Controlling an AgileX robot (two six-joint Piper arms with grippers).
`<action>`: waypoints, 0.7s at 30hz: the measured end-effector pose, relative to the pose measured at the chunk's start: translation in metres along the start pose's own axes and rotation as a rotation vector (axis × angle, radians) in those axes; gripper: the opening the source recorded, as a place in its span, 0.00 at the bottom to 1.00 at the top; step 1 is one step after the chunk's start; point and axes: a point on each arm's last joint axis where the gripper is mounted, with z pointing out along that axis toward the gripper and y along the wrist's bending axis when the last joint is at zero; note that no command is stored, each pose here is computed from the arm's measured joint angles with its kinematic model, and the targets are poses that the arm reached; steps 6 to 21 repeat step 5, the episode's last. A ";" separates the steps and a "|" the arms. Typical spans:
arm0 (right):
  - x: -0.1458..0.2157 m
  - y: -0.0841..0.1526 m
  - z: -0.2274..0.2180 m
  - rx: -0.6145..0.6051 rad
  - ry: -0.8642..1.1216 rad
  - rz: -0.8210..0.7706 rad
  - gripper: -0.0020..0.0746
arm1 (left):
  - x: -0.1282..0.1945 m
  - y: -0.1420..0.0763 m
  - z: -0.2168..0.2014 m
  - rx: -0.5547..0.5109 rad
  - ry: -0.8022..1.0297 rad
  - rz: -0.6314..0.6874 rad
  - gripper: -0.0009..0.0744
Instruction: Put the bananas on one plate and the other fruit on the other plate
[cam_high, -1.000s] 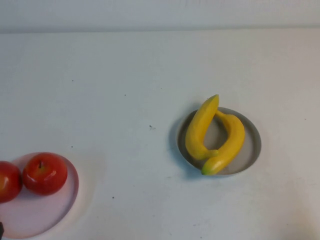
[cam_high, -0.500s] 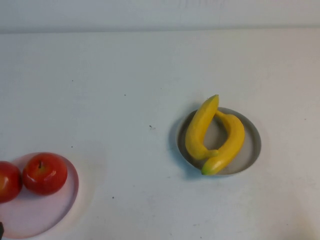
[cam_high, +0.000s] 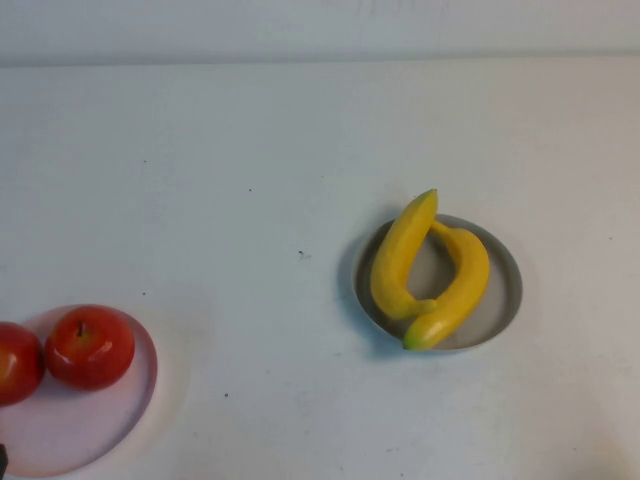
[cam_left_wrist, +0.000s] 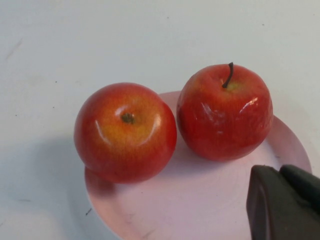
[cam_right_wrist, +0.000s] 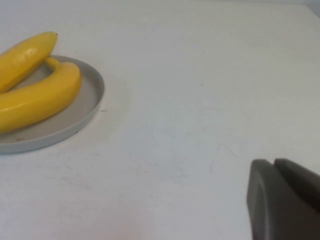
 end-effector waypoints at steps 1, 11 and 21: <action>0.000 0.000 0.000 0.000 0.000 0.000 0.01 | 0.000 0.000 0.000 0.000 0.000 0.000 0.02; 0.000 0.000 0.000 0.000 0.000 0.000 0.01 | 0.000 0.000 0.000 0.000 0.000 0.000 0.02; 0.000 0.000 0.000 0.000 0.000 0.000 0.01 | 0.000 0.000 0.000 0.000 0.000 0.000 0.02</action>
